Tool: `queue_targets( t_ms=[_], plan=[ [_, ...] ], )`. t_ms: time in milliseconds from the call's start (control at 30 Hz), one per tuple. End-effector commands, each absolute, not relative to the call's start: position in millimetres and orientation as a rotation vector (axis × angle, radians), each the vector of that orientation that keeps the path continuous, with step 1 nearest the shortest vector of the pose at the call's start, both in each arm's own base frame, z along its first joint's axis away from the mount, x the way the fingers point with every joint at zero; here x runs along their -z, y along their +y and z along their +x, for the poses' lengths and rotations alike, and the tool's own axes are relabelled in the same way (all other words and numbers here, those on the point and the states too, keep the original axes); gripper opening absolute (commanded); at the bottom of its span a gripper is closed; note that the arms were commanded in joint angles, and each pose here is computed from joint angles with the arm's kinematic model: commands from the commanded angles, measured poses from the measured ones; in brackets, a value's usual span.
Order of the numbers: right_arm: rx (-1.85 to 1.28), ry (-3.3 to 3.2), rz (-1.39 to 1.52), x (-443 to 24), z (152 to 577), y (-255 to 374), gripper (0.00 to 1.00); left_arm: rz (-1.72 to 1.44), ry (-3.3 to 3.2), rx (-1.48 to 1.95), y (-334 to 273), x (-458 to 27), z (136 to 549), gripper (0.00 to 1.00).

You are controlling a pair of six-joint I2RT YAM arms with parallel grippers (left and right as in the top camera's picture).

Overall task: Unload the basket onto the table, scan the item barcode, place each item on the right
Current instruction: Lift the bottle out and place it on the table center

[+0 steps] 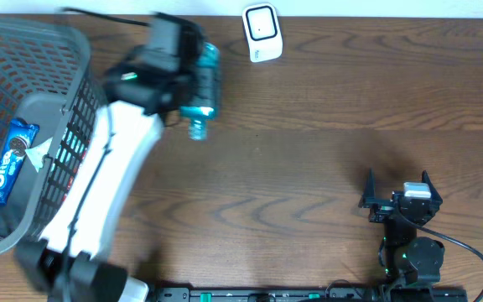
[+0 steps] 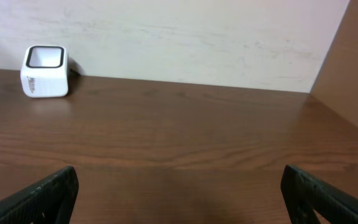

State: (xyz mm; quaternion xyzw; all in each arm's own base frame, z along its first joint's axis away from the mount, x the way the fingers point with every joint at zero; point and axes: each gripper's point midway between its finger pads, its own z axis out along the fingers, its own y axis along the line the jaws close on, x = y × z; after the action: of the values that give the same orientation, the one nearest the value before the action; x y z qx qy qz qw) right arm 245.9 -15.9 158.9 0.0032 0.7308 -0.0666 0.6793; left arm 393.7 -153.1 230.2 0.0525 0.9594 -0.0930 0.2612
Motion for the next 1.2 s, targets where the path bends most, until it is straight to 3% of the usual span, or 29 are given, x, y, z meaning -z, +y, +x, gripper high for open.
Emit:
queue_targets(
  t_ms=[0,267,667,733,833,900,1033,1167],
  plan=[
    [0.156,1.638,0.005,-159,246,-17,0.99,0.079,2.700,0.287,-196,-192,394,0.52],
    [0.156,1.638,0.005,-159,246,-17,0.99,-0.117,2.843,0.292,-257,-106,391,0.52],
    [0.155,1.638,0.004,-159,246,-17,0.99,-0.288,2.985,0.066,-274,-6,367,0.52],
    [0.156,1.638,0.005,-159,246,-17,0.99,-0.270,2.988,0.063,-276,-5,365,0.60],
    [0.156,1.638,0.005,-159,246,-17,0.99,-0.204,2.971,0.087,-279,-12,369,0.71],
    [0.156,1.638,0.005,-159,246,-17,0.99,-0.107,2.946,0.108,-278,-28,376,0.99],
    [0.156,1.638,0.005,-159,246,-17,0.99,-0.016,2.860,0.158,-260,-96,399,0.98],
    [0.156,1.638,0.005,-159,246,-17,0.99,-0.036,2.692,0.220,-210,-209,424,0.98]
  ],
)
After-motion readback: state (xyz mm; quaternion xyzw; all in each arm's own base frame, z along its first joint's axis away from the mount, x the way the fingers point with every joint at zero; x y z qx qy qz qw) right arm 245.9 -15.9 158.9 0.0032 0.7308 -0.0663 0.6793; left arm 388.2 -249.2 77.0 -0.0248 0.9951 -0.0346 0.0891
